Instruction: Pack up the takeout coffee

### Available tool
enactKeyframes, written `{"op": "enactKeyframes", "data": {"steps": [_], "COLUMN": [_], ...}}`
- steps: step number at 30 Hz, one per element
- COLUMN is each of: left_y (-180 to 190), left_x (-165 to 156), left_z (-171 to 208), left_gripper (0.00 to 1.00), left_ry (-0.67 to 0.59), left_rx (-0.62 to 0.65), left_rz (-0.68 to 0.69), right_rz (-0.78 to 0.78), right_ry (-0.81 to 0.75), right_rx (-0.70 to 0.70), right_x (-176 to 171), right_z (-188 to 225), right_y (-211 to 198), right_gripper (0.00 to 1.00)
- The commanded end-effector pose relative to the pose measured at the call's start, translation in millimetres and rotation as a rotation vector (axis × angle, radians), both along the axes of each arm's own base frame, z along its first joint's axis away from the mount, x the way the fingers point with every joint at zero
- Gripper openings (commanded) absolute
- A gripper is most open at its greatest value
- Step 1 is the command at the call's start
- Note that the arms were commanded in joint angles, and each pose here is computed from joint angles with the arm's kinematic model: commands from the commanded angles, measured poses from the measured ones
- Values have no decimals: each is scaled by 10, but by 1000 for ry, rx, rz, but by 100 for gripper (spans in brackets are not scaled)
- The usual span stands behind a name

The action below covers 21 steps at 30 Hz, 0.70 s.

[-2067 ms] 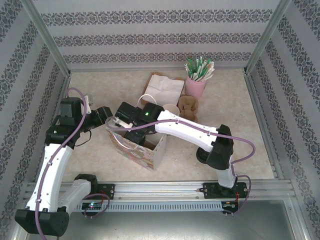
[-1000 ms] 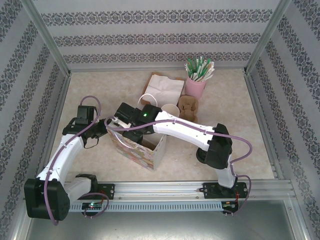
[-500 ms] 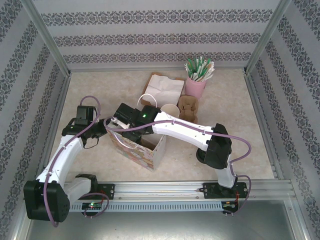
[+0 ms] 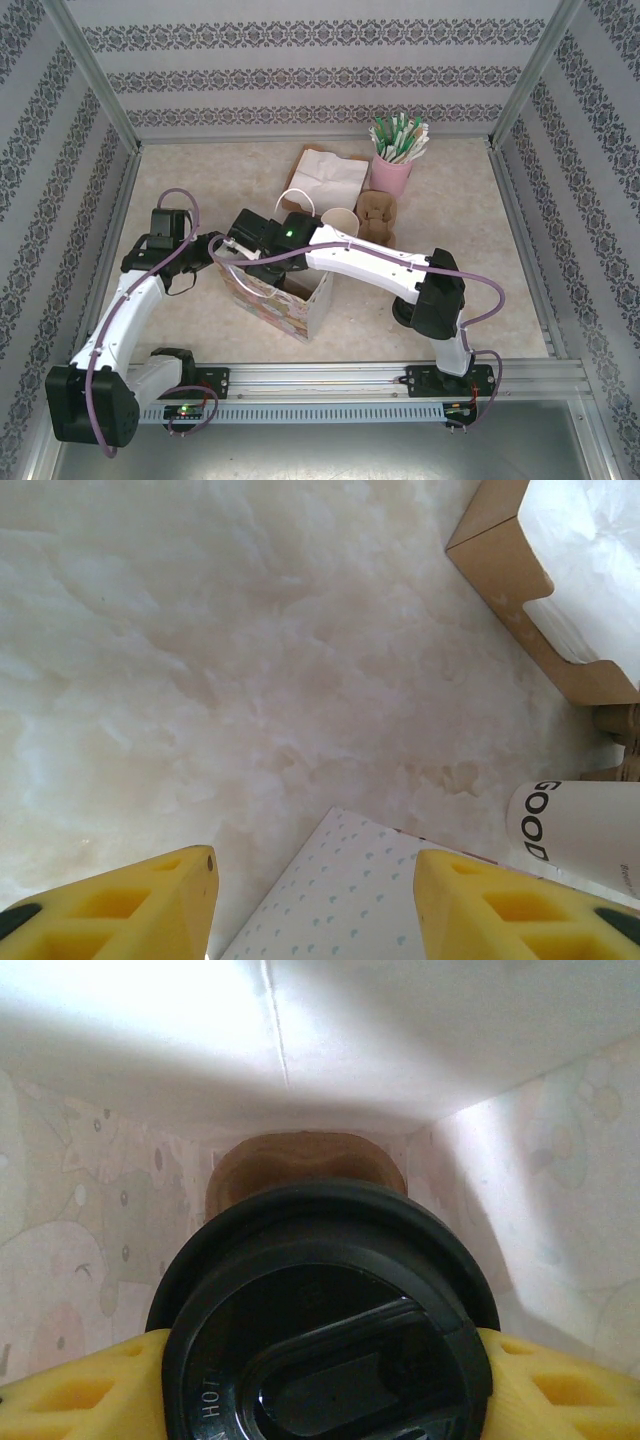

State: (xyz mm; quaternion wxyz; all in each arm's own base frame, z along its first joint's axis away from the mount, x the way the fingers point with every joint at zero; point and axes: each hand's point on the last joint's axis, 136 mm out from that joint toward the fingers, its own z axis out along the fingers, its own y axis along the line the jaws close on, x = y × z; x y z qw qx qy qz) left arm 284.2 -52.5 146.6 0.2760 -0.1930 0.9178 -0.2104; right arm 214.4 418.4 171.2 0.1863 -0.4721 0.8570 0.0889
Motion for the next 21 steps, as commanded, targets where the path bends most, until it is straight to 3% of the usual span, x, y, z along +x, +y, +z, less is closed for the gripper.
{"op": "enactKeyframes", "data": {"steps": [1, 12, 21], "left_y": [50, 55, 59], "left_x": [17, 22, 19], "left_z": [152, 186, 184], "left_gripper": [55, 56, 56], "left_ry": [-33, -37, -36], "left_rx": [11, 17, 19], "left_rz": [15, 13, 13], "right_rz": [-6, -6, -15], "right_ry": [-19, -33, 10], "right_rx": [-92, 19, -66], "right_x": [-67, -102, -138], "right_z": [52, 400, 84], "right_y": [-229, -120, -214], "right_gripper": [47, 47, 47]}}
